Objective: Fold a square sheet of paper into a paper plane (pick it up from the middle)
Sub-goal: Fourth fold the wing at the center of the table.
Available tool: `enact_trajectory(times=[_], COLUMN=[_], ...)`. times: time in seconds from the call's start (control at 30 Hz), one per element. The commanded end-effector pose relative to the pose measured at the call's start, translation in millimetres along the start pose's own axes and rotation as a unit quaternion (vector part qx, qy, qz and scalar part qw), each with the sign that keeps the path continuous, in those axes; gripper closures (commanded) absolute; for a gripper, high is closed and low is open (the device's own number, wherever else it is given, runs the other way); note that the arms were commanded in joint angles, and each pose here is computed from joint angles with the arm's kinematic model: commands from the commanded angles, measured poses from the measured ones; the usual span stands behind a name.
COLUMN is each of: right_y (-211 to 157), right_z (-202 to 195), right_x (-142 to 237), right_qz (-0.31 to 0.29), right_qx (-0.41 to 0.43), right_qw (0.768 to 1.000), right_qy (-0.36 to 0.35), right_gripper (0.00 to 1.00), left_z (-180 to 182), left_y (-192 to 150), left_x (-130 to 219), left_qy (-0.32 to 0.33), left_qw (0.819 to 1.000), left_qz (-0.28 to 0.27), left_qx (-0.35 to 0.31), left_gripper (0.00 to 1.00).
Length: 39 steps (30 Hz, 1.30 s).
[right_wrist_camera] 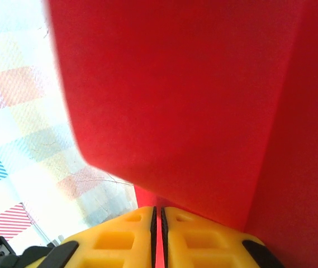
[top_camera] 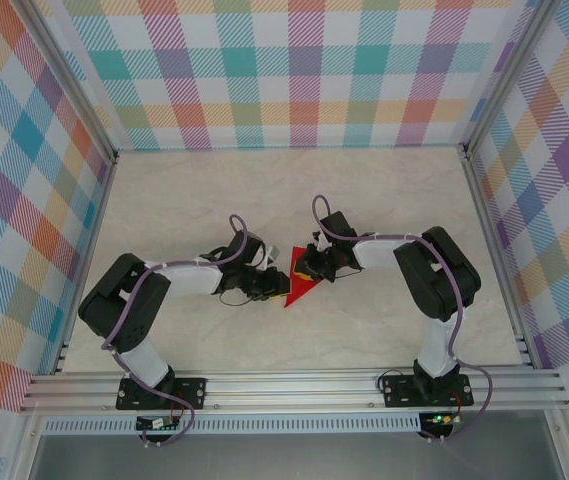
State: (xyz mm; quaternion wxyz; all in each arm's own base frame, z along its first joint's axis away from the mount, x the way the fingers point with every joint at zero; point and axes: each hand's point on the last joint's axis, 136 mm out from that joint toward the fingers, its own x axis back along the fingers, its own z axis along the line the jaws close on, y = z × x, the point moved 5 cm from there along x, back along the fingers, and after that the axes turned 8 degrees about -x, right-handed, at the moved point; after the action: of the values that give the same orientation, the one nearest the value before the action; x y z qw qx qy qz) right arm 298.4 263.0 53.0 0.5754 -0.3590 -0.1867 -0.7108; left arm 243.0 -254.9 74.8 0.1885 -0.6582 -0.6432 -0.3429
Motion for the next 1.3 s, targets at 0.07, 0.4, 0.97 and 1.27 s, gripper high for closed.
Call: enact_trajectory(times=[0.07, 0.4, 0.97, 1.27], right_y=[-2, -4, -5, -6], right_z=[-34, -39, -44, -47], right_x=[-10, -10, -9, -7], right_qz=[0.001, 0.002, 0.001, -0.002], right_qx=[-0.023, -0.025, -0.026, -0.027], right_qw=[0.997, 0.997, 0.996, 0.995], right_qy=[-0.067, -0.074, -0.085, -0.096], right_gripper=[0.86, 0.86, 0.87, 0.87], left_z=[-3, 9, 31, 31], left_y=[-5, -16, -46, -60], left_x=[-2, -7, -19, -15], left_qy=[0.02, 0.048, 0.108, 0.131], left_qw=[1.0, 0.998, 0.991, 0.986], left_qz=[0.015, 0.032, 0.083, 0.103], left_qx=[-0.012, -0.009, -0.008, -0.021], left_gripper=[0.76, 0.93, 0.94, 0.93])
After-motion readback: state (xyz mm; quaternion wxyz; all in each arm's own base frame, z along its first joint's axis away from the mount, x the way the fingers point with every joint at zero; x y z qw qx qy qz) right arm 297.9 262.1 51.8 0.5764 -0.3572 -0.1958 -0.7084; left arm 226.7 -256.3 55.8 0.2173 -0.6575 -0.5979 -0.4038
